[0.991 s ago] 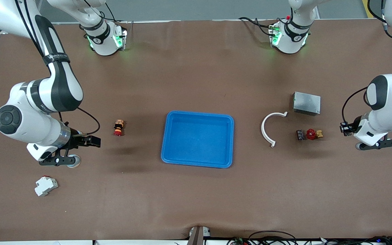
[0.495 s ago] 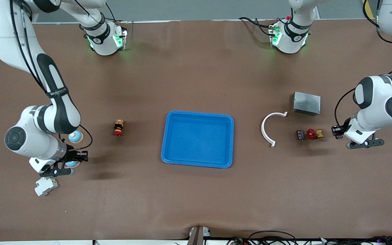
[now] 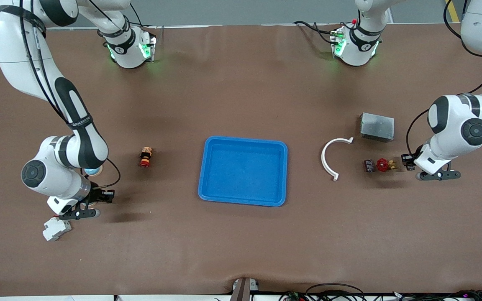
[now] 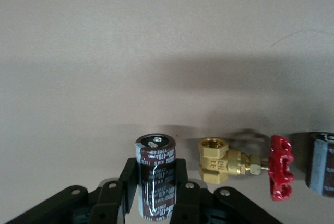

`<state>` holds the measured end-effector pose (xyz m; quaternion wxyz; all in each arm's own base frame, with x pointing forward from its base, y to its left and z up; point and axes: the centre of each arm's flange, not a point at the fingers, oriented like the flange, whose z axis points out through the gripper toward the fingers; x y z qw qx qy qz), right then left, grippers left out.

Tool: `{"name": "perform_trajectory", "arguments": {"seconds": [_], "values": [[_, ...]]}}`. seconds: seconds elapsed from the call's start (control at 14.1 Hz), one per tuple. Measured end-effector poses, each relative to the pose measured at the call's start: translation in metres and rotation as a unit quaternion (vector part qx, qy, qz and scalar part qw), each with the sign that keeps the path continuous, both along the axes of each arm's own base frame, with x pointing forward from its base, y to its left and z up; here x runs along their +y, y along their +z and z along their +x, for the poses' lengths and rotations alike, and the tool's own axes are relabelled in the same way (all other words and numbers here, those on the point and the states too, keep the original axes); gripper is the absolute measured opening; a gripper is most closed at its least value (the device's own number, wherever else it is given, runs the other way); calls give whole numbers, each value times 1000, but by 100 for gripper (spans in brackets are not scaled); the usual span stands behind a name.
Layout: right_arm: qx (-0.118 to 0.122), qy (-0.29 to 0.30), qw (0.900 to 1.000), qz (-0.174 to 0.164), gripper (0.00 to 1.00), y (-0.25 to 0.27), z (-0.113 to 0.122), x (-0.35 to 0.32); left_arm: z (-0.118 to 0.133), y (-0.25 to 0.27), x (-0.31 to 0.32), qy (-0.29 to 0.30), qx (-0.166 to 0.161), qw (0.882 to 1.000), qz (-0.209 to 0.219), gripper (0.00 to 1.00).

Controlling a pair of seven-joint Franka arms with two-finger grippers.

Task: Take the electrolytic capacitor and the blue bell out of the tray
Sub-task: 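Lower the capacitor beside the brass valve and open the left gripper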

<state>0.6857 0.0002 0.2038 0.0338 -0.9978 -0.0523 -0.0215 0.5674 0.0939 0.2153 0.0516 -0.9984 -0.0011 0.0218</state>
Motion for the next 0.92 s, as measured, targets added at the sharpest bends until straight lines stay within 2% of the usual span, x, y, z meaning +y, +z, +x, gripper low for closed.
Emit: {"name": "perform_trajectory", "arguments": {"seconds": [0.92], "values": [[-5, 46, 999, -6, 1, -1, -2, -54, -7, -23, 6, -13, -8, 1000, -1, 33]]}}
